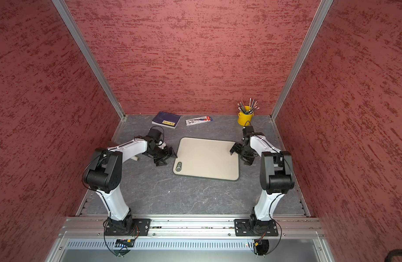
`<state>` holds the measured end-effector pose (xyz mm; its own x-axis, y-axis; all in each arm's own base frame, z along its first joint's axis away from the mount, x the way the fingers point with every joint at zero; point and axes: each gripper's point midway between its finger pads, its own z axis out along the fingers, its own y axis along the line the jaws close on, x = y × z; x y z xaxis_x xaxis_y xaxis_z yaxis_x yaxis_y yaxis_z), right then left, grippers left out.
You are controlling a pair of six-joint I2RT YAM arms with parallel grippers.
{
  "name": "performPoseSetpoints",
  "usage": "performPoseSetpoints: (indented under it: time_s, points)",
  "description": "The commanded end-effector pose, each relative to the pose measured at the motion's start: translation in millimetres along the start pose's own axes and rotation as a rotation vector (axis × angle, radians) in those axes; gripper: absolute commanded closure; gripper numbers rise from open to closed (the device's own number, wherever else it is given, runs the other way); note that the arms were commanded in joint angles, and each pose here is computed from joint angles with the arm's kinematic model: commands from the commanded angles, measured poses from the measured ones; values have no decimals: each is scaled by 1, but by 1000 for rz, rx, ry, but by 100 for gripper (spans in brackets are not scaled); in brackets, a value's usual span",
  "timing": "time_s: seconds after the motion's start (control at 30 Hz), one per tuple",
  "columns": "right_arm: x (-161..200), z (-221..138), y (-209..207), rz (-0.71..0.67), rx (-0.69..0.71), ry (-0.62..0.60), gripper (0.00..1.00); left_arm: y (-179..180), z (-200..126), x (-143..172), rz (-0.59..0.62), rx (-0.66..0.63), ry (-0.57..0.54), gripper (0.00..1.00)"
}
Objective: Align the knife with the edge of the cutting board
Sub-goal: Move the work surface to the center of the board.
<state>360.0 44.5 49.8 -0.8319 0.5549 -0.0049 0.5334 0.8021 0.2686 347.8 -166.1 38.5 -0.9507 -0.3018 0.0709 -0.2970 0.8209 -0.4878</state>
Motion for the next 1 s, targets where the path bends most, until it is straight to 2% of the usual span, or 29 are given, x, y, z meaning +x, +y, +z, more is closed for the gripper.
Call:
performPoseSetpoints:
  time_s: [0.0,0.27,0.37,0.67,0.97]
  points:
    - [2,12,-3,-30,-15,23,2,-2,10,5,43,-30,31,17]
    - [6,29,40,-29,-231,135,3,5,21,14,36,-46,62,18]
    - [7,33,59,-48,-270,176,4,6,24,14,36,-49,74,19]
    - [18,44,117,-144,-280,214,4,15,23,10,-8,-38,75,23]
    - [35,57,129,-179,-260,246,4,22,17,-12,-29,-46,54,24]
